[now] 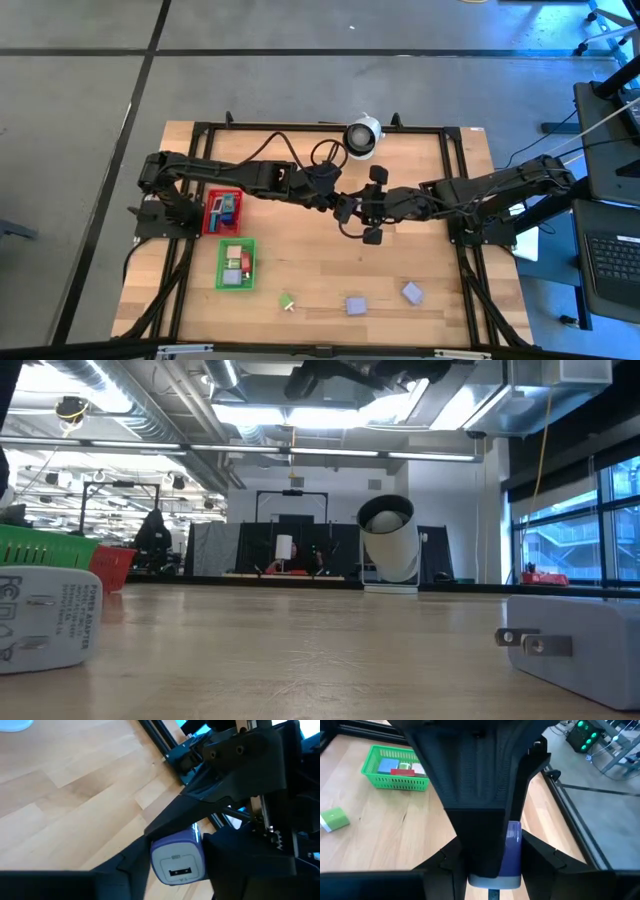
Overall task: Pick & Place Office items
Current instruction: Put the violet charger adapter into the green bin
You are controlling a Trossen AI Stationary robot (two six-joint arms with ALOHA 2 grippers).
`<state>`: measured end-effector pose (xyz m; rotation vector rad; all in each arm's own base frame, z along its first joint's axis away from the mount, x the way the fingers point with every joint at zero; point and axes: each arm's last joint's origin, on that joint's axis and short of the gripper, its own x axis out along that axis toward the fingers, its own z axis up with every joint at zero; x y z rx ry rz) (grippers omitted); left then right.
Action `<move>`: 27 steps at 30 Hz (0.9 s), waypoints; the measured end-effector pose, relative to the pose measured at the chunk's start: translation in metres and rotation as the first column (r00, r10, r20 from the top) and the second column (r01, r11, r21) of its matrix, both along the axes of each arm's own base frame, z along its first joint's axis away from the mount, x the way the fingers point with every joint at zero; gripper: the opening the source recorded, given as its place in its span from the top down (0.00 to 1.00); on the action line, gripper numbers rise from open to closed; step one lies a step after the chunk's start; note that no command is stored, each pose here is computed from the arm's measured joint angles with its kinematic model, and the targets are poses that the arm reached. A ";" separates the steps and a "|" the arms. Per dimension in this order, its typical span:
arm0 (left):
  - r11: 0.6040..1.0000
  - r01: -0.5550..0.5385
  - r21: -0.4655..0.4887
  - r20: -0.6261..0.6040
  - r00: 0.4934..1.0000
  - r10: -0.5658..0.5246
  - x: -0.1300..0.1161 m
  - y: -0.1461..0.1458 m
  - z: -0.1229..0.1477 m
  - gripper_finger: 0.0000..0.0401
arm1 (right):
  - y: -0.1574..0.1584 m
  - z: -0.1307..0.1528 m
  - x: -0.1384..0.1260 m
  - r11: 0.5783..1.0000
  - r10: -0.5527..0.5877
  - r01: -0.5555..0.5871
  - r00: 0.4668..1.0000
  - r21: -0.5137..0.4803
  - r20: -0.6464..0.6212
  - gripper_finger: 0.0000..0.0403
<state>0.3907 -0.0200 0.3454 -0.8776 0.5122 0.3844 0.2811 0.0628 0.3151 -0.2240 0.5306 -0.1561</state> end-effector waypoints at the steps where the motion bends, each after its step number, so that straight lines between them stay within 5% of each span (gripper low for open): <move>1: 1.000 0.002 -0.003 0.001 1.000 -0.002 0.000 0.000 0.000 0.61 | 0.000 0.000 0.000 1.000 0.000 0.000 1.000 -0.004 -0.001 0.65; 10: 0.999 0.037 -0.003 -0.001 0.999 -0.037 0.000 -0.001 0.000 0.66 | 0.000 0.000 0.000 1.000 0.007 -0.007 1.000 0.000 -0.004 0.59; 19: 0.997 0.074 -0.007 -0.005 0.997 -0.074 0.000 -0.001 0.000 0.66 | 0.003 -0.001 0.000 0.990 0.070 -0.069 0.998 0.126 -0.007 0.31; 27: 0.994 0.108 -0.017 -0.152 0.982 -0.109 -0.018 0.009 -0.002 0.66 | -0.002 0.008 -0.027 0.976 0.061 0.004 0.955 0.220 -0.291 0.15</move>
